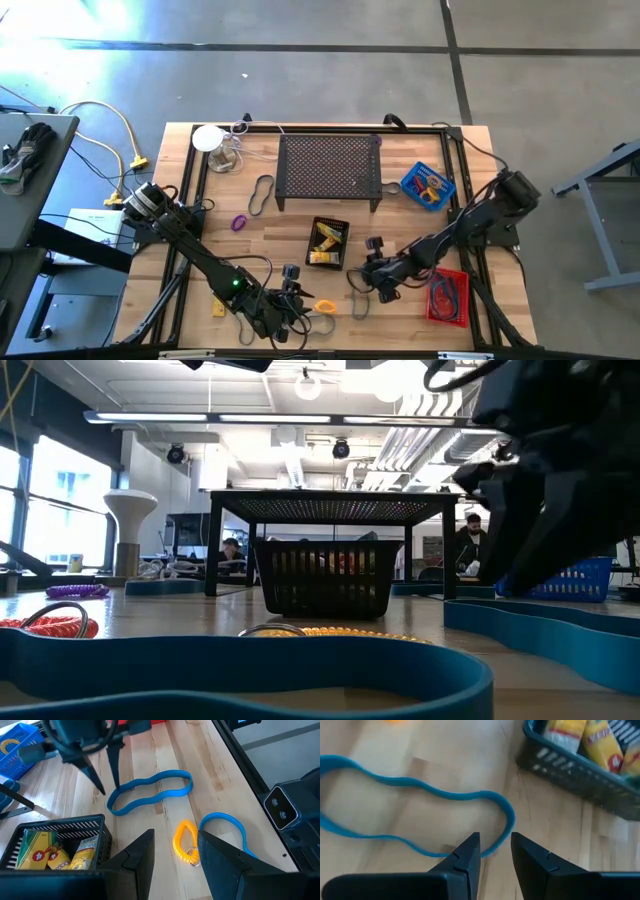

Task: Pick & Place Office Desk Supplies
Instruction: Put the blue rubber band into the orange bin

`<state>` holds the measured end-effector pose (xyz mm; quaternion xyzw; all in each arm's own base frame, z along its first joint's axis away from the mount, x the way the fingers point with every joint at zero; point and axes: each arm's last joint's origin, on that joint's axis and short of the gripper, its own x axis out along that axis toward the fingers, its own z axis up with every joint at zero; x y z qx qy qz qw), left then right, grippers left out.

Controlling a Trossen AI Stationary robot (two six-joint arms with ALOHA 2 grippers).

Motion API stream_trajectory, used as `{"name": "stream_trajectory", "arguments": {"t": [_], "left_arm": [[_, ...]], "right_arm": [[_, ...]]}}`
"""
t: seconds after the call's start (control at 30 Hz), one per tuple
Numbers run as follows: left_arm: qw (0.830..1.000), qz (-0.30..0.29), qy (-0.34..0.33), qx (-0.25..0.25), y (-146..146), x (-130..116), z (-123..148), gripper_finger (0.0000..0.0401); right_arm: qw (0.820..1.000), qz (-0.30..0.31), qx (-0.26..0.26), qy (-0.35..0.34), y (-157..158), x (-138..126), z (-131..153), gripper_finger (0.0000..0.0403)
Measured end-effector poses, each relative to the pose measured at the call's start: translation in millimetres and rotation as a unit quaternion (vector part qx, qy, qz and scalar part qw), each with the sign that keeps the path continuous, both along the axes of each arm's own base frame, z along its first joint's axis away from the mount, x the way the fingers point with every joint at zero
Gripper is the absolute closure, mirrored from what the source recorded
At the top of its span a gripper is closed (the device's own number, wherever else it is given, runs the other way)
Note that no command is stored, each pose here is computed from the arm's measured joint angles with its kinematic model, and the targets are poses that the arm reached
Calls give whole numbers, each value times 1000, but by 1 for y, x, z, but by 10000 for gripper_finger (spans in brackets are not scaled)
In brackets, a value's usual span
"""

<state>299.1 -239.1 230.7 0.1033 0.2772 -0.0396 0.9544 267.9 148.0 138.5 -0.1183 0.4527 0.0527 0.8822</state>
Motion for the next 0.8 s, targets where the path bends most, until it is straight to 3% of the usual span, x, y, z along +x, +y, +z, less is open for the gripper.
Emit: {"name": "stream_trajectory", "arguments": {"t": [0.33,0.53,0.8], "left_arm": [[1000,0,0,0,0,0,0,259],[1000,0,2,2,0,0,-1,259],[1000,1,2,0,0,0,-1,259]], "right_arm": [[999,-37,31,4,-8,6,-2,306],[997,-22,67,17,-6,6,-2,306],[998,-46,32,22,-11,11,-18,306]]}}
